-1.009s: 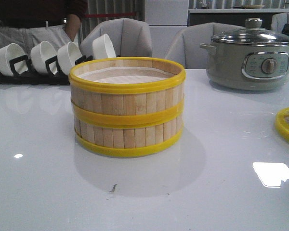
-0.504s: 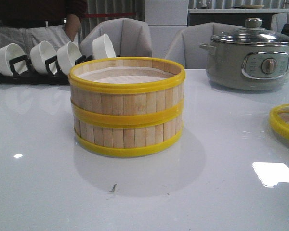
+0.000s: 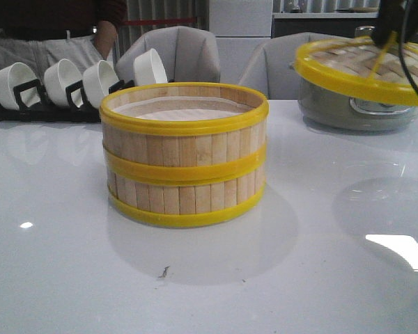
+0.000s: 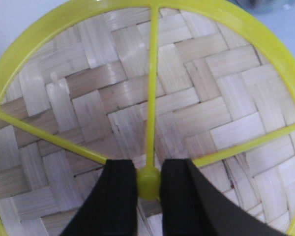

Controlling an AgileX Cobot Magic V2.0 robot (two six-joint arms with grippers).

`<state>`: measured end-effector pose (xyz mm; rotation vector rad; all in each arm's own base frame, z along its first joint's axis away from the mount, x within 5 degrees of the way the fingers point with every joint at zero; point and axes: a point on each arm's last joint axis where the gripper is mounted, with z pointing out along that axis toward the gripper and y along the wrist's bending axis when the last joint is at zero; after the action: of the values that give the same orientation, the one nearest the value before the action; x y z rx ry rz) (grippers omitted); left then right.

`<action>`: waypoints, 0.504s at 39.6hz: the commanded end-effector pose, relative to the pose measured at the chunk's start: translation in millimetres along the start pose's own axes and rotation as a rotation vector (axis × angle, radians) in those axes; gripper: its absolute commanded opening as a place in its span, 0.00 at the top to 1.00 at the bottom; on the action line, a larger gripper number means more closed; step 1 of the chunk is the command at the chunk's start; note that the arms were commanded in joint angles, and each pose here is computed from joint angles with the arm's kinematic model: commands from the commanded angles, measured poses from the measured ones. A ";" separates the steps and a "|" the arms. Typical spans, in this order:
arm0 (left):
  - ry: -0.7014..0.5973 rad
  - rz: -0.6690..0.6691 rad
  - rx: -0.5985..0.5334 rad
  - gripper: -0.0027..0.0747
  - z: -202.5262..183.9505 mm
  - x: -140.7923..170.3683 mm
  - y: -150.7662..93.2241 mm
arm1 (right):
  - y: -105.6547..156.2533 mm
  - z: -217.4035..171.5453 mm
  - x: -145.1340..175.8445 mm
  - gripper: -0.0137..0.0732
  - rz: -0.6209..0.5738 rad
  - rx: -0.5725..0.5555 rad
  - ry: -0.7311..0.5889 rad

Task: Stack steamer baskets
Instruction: 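Carry the lid over the stacked baskets and lower it on top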

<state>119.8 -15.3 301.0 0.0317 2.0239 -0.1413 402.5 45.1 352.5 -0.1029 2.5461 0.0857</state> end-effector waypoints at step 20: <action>-0.111 -0.009 0.010 0.86 -4.7 -16.4 -1.4 | 177.0 -31.2 -23.4 0.80 -0.325 -0.255 -0.145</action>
<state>119.8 -15.3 301.1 0.0317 2.0222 -0.1414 398.7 212.9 361.6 -0.5832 2.4712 0.2413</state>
